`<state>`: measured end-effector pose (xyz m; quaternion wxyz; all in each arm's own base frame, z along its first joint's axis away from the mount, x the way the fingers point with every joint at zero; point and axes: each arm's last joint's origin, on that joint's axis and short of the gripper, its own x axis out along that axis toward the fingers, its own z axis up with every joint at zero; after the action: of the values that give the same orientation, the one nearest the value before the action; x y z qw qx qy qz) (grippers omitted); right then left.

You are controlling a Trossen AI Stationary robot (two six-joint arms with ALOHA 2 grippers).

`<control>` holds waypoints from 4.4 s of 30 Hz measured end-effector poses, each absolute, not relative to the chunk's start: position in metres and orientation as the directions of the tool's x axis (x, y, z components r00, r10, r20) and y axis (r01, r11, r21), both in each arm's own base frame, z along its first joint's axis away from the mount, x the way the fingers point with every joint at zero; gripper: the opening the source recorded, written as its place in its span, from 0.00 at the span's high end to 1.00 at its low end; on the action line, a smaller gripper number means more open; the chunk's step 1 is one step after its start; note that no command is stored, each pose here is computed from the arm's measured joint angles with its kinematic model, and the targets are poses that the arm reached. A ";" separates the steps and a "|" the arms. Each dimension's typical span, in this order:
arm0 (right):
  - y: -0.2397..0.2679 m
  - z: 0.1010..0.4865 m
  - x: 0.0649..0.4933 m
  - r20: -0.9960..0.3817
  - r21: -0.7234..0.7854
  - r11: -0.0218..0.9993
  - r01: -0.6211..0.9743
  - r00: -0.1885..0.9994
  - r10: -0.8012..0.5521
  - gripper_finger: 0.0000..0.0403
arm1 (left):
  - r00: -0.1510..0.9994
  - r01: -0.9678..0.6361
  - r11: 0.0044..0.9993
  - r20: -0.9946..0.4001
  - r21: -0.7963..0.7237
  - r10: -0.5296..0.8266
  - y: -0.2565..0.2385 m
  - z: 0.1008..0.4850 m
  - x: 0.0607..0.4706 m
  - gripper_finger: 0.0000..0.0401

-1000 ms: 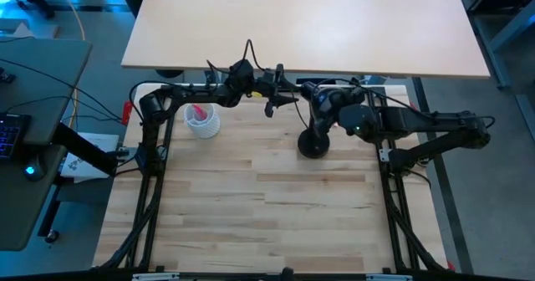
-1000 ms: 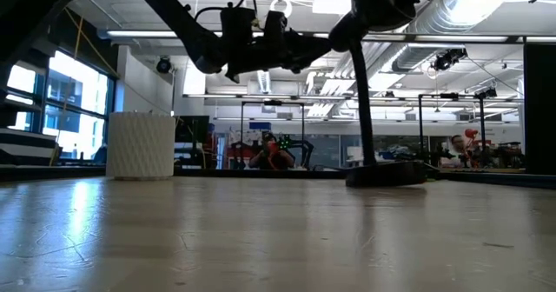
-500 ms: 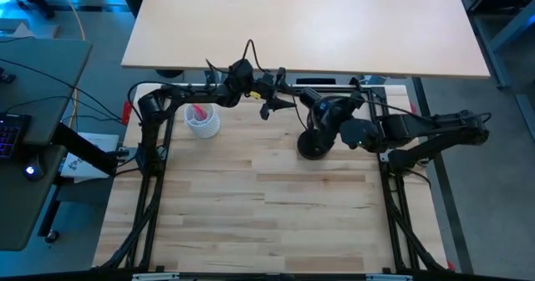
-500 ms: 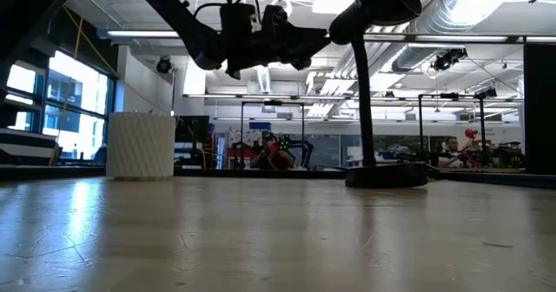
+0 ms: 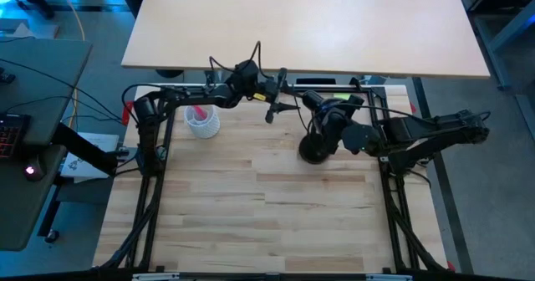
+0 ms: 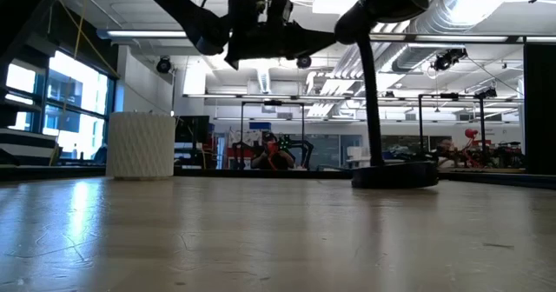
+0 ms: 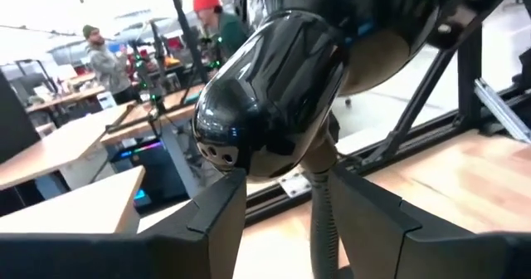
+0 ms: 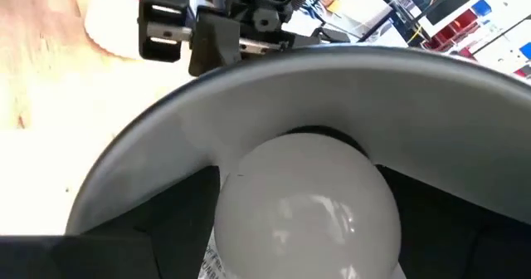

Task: Screw lightbulb
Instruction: Insert the light bulb into the desk lamp

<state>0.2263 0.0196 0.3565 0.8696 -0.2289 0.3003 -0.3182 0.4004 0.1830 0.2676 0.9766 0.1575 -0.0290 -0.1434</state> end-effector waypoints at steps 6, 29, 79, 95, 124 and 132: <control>0.020 0.357 0.227 -0.373 -0.586 0.694 0.419 0.620 -0.690 0.24 | 0.962 0.272 0.920 -0.045 0.281 -0.271 0.191 0.283 0.405 0.49; 0.023 0.357 0.235 -0.353 -0.492 0.717 0.494 0.639 -0.683 0.24 | 0.954 0.294 0.928 -0.131 0.230 -0.269 0.205 0.285 0.398 0.39; 0.020 0.349 0.203 -0.470 -0.181 0.687 0.704 0.552 -0.689 0.24 | 0.920 0.290 0.877 -0.364 0.383 -0.146 0.142 0.286 0.407 0.42; 0.022 0.351 0.199 -0.491 -0.147 0.722 0.676 0.583 -0.647 0.40 | 0.832 0.223 0.888 -0.553 0.401 0.040 0.138 0.280 0.394 0.42; 0.112 0.345 0.180 -0.525 0.044 0.996 0.078 0.850 -0.044 0.41 | 0.774 0.271 0.914 -0.633 0.302 -0.021 0.033 0.246 0.383 0.42; 0.123 0.273 0.198 -0.423 0.135 0.988 -0.074 0.897 0.125 0.41 | 0.957 0.128 0.970 -0.283 0.206 -0.067 -0.001 0.213 0.332 0.42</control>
<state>0.1984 0.1232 0.2733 0.9723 0.0577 0.2207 0.0512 0.3325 -0.0008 0.2128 0.9828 0.1117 0.1381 -0.0496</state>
